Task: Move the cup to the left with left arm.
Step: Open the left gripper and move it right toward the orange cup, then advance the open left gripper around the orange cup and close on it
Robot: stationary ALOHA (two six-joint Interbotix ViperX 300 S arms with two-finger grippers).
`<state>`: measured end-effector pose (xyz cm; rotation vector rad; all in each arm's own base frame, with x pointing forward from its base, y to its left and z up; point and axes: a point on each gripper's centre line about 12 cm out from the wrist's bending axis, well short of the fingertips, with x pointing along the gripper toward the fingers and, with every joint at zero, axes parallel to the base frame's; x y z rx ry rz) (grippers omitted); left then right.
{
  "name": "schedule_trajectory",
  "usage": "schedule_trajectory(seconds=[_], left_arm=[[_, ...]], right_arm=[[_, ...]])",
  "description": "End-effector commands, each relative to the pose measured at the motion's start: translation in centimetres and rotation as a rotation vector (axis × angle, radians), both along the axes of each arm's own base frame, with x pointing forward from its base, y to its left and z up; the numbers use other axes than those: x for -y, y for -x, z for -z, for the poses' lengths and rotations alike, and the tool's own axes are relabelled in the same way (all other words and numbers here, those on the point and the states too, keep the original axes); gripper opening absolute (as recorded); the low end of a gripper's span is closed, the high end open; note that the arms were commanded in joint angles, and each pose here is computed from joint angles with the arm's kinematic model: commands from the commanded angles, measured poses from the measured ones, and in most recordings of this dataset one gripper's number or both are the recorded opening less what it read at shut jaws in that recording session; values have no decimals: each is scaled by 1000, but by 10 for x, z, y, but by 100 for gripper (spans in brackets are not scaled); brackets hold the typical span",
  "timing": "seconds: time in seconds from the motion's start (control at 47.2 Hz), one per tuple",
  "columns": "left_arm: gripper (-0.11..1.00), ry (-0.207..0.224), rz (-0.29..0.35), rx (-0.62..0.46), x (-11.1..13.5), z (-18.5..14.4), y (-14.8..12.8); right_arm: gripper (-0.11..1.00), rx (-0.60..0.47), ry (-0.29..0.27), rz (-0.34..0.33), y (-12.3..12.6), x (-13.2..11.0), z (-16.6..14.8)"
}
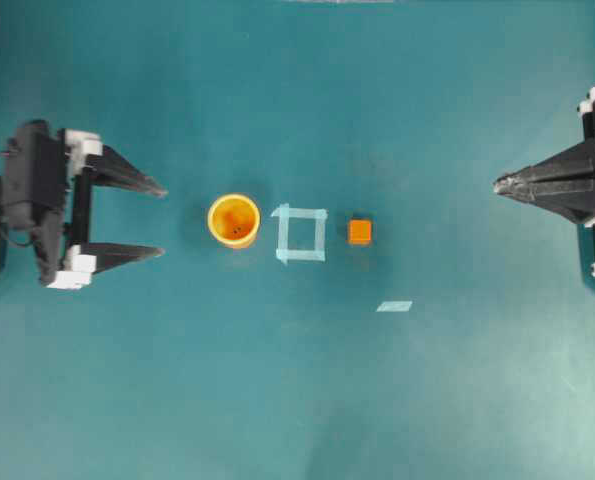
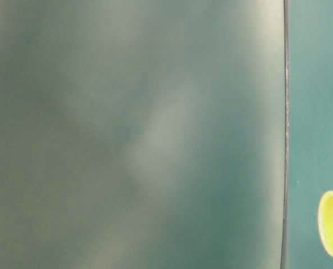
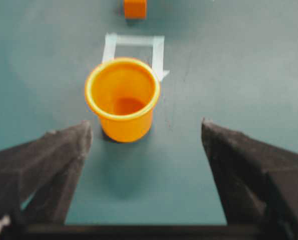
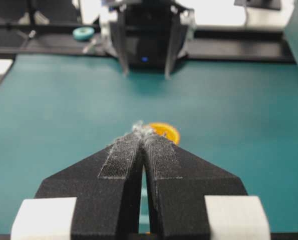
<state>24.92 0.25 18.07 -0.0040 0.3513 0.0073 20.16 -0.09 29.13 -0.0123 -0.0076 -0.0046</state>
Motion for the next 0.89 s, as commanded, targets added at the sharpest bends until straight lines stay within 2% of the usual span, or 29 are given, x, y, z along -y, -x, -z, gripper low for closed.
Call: schedule_trajectory(seconds=[0.0, 0.148, 0.445, 0.635, 0.868], left_arm=[[86, -4, 0, -6, 0, 5, -12], [86, -5, -7, -31, -3, 24, -17], [86, -17, -74, -44, -24, 46, -30], [86, 6, -83, -95, -25, 59, -39], [86, 5, -80, -109, -25, 63, -51]], right_arm=[[0, 40, -1, 0, -2, 0, -16], [0, 41, -1, 0, -2, 0, -16], [0, 41, -1, 0, -2, 0, -16], [0, 38, -9, 1, -2, 0, -16], [0, 15, -9, 0, -2, 0, -15]])
